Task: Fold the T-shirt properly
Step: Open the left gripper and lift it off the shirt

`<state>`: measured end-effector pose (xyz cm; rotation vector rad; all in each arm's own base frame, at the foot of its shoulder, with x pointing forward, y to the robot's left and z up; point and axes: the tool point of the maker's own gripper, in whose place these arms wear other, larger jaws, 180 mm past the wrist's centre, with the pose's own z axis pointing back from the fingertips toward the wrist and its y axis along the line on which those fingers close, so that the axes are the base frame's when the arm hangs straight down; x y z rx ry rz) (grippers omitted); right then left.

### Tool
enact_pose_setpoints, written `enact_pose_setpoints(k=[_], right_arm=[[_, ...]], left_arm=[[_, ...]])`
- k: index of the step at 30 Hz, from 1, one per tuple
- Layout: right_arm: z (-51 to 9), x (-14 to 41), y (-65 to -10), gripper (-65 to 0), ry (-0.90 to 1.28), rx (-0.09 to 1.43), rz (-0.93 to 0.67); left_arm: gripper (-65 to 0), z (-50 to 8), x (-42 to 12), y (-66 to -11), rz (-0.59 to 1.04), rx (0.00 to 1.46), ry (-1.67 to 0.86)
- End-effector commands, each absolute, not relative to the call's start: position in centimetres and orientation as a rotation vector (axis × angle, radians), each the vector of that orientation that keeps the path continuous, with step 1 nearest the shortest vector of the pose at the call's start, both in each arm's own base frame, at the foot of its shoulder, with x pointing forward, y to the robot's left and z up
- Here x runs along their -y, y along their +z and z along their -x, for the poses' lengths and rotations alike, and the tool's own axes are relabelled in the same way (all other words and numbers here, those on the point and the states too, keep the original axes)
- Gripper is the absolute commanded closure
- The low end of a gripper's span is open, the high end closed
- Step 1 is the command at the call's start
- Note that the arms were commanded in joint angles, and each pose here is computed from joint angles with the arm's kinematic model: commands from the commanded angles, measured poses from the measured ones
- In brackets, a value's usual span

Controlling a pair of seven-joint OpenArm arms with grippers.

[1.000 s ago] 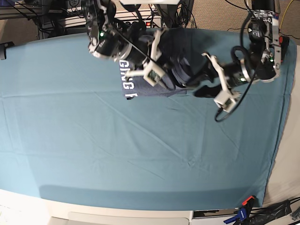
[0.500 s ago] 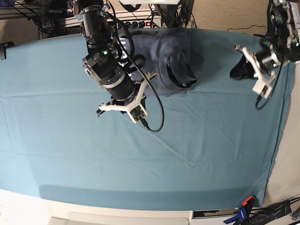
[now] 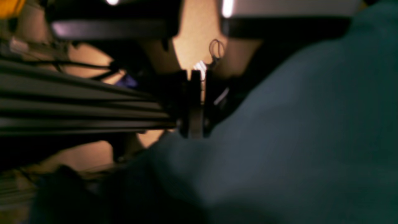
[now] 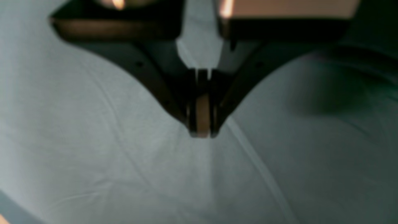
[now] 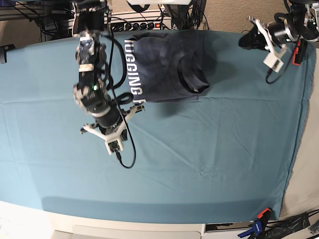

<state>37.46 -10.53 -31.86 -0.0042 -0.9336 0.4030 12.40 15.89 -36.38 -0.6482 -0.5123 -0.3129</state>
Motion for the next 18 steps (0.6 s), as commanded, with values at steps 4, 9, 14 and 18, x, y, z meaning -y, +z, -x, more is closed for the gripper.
enact_pose_setpoints(k=[4,9,14,18], right_arm=[[-39.8,9.9,-31.6,0.0,0.414,0.945,-0.043],[-40.5,9.9,-31.8,0.0,0.416,0.935,-0.045],[-40.3,9.7,-31.9,0.0,0.414,0.925,-0.061],[-39.7,8.6,-32.3,0.0,0.428,0.895,-0.127]], left_arm=[[0.0,-11.8,-13.2,-35.5,0.748,0.515,-0.366],[0.0,-9.2,-7.6,-35.2,0.883,0.438,-0.492],[0.0,-8.2,-2.9,-34.9,0.930,0.432,-0.670],[0.0,-9.4,-0.8,-35.1,0.898,0.479,-0.780]])
